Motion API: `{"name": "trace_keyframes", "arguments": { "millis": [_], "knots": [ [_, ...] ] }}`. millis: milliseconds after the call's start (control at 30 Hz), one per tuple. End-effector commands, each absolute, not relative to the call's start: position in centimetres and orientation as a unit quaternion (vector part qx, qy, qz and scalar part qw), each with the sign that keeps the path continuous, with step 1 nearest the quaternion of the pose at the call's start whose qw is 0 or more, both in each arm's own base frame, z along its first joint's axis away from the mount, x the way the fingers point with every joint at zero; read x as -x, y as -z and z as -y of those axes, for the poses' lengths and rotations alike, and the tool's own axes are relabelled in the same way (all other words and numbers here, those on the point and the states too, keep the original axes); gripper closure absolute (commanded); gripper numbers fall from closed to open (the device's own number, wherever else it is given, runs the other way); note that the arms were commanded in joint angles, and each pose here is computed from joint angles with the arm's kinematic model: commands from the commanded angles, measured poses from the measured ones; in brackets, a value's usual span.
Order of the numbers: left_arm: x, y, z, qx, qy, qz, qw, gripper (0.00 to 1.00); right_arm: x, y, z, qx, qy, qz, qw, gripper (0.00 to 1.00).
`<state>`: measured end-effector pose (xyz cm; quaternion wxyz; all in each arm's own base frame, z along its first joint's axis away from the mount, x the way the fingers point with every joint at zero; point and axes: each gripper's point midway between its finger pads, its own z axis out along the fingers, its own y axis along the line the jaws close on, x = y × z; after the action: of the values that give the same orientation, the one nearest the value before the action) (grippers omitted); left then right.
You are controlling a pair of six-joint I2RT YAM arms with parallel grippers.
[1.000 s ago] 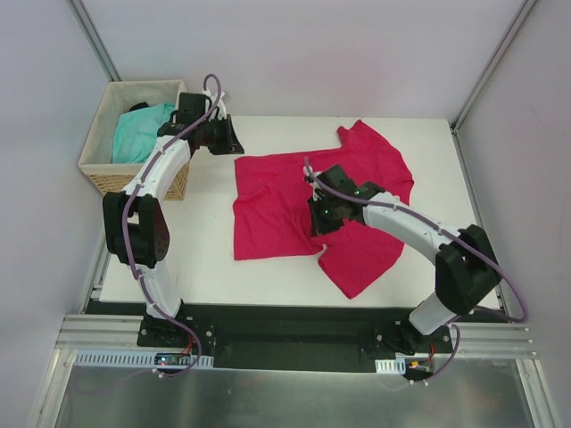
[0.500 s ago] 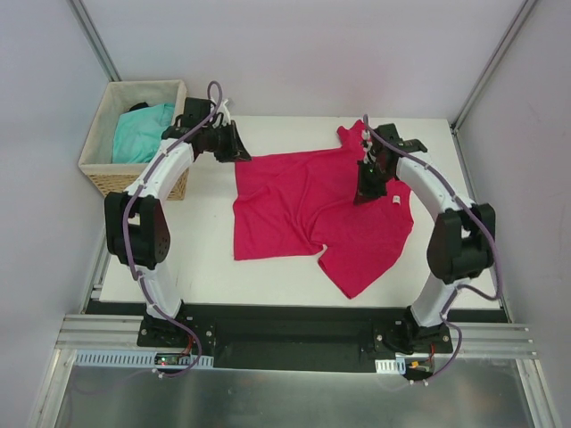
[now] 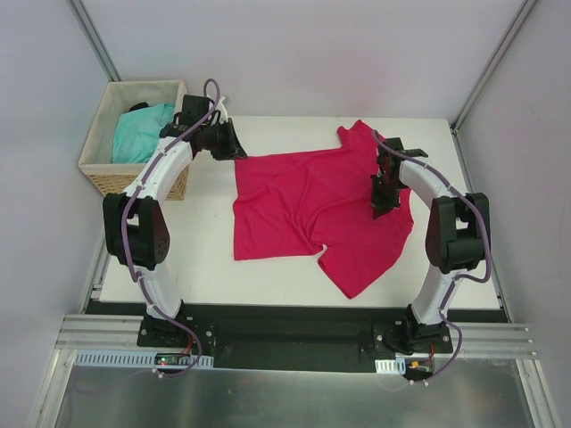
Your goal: Fold and stack the t-shirts
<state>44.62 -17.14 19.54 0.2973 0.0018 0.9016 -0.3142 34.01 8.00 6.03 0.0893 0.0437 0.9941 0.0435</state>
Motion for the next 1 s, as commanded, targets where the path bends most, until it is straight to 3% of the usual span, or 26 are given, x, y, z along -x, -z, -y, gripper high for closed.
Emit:
{"name": "trace_keyframes", "arguments": {
  "millis": [0, 433, 967],
  "knots": [
    [-45.2, -22.7, 17.2, -0.018, 0.314, -0.888, 0.335, 1.00, -33.0, -6.3, -4.2, -0.063, 0.049, -0.994, 0.069, 0.99],
    [-45.8, -23.3, 17.0, -0.027, 0.306, -0.888, 0.342, 1.00, -34.7, -5.0, -1.8, -0.085, 0.009, -0.992, 0.089, 0.99],
    [-45.6, -23.3, 16.6, -0.022, 0.295, -0.895, 0.335, 1.00, -31.5, -2.3, -1.2, -0.086, 0.019, -0.996, 0.011, 0.99]
  ]
}}
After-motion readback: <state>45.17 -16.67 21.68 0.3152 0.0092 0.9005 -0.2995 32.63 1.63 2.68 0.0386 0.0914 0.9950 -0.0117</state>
